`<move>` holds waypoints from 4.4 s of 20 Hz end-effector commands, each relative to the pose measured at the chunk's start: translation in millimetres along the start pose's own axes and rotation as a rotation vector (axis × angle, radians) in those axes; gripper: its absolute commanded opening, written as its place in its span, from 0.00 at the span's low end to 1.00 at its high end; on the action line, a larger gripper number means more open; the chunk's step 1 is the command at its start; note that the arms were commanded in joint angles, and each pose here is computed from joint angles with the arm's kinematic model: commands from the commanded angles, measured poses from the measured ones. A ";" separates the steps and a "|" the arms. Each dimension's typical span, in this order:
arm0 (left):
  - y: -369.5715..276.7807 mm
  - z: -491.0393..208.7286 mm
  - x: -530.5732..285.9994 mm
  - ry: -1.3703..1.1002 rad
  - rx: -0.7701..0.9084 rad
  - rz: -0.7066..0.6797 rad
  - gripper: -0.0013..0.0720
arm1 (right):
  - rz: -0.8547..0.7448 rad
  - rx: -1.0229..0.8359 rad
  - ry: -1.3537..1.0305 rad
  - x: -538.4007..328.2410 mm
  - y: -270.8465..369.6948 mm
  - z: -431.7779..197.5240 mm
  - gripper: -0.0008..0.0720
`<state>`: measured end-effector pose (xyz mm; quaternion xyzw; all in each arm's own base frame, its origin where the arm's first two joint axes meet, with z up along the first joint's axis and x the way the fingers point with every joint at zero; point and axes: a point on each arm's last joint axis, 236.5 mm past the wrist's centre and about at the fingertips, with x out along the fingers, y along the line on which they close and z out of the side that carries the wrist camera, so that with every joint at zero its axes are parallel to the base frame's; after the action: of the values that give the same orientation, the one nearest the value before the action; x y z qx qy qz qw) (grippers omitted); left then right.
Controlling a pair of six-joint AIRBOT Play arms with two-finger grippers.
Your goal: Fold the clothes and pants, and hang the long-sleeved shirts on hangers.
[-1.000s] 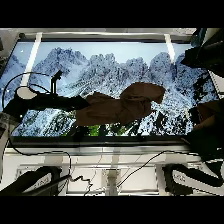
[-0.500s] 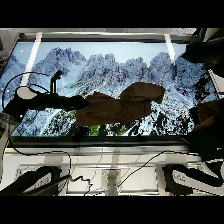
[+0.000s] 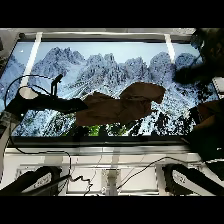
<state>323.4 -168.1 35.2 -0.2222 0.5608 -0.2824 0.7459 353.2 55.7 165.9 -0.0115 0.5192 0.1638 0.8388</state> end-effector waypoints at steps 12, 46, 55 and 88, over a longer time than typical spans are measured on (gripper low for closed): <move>65.7 43.9 -140.0 -0.403 0.129 0.368 0.31 | 0.230 0.562 -0.089 136.0 44.0 -144.3 0.66; 84.2 31.0 -129.5 -0.336 0.111 0.402 0.18 | 0.499 0.785 -0.120 190.0 86.2 -29.8 0.03; 135.6 -102.5 -7.4 0.004 -0.175 0.229 0.89 | 0.473 0.659 -0.194 166.5 83.9 -4.8 0.03; 92.8 94.6 -31.0 -0.444 -0.357 -0.034 0.04 | 0.319 0.413 -0.395 121.9 55.8 62.8 0.03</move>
<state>404.1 -97.7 -29.8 -0.4186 0.4718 -0.1192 0.7668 419.8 160.0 57.6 0.3131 0.4085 0.1770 0.8389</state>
